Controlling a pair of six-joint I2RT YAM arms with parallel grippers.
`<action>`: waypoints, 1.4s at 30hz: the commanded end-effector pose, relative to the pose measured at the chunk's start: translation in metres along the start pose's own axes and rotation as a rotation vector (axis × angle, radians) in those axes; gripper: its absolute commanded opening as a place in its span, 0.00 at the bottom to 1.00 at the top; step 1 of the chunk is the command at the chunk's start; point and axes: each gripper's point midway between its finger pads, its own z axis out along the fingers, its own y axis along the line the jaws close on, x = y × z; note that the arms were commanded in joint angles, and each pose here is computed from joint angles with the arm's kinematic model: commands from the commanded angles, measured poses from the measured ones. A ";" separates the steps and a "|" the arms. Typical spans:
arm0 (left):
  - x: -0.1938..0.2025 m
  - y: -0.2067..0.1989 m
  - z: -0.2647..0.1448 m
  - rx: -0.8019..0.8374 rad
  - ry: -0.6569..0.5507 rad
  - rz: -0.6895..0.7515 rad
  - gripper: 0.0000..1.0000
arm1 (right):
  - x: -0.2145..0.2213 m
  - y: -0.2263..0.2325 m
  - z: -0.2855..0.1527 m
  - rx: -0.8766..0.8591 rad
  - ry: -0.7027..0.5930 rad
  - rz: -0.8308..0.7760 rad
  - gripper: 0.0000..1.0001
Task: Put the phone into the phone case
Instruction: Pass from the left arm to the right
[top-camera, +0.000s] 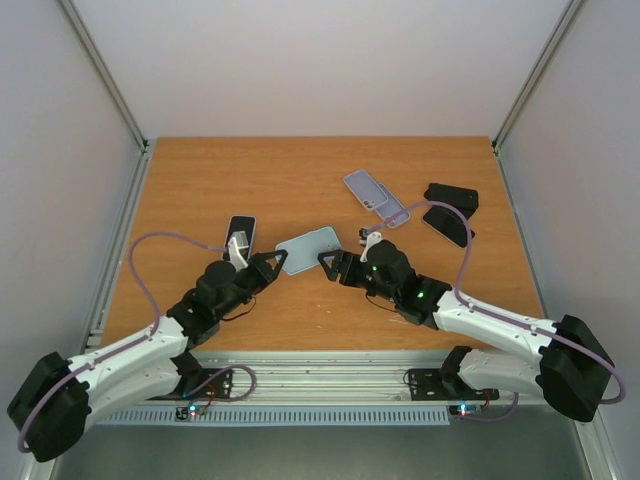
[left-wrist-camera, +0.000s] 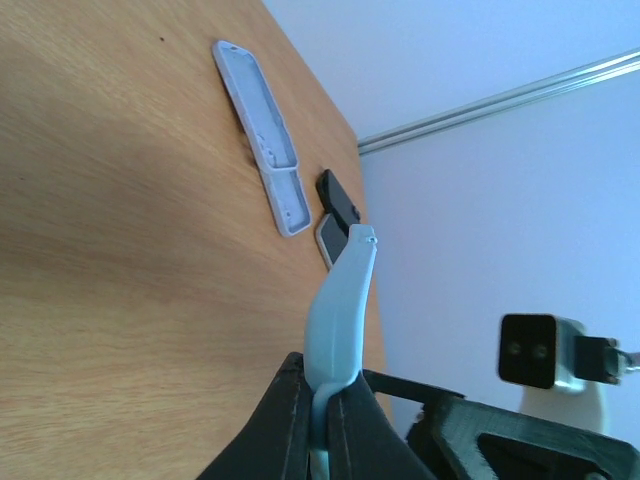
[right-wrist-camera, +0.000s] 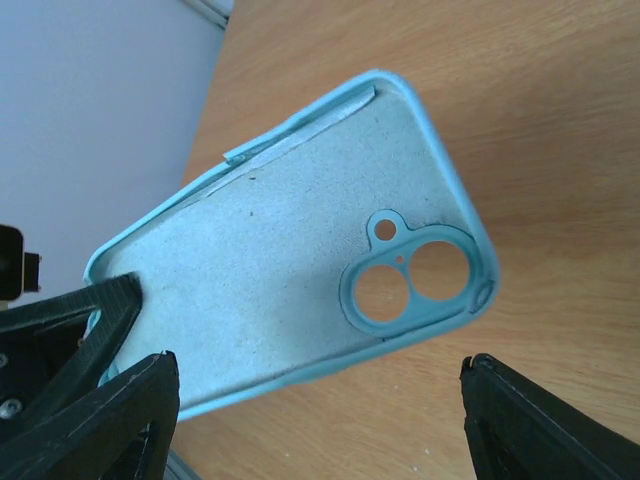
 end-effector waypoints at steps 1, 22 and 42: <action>-0.017 -0.034 -0.004 0.136 -0.116 -0.036 0.00 | -0.004 0.013 0.007 -0.075 -0.035 0.075 0.77; 0.001 -0.030 -0.005 0.161 -0.133 -0.124 0.00 | -0.010 0.039 0.010 -0.216 -0.057 0.070 0.26; 0.004 -0.010 -0.027 0.063 -0.113 0.019 0.41 | -0.016 0.045 0.001 -0.216 0.110 -0.139 0.01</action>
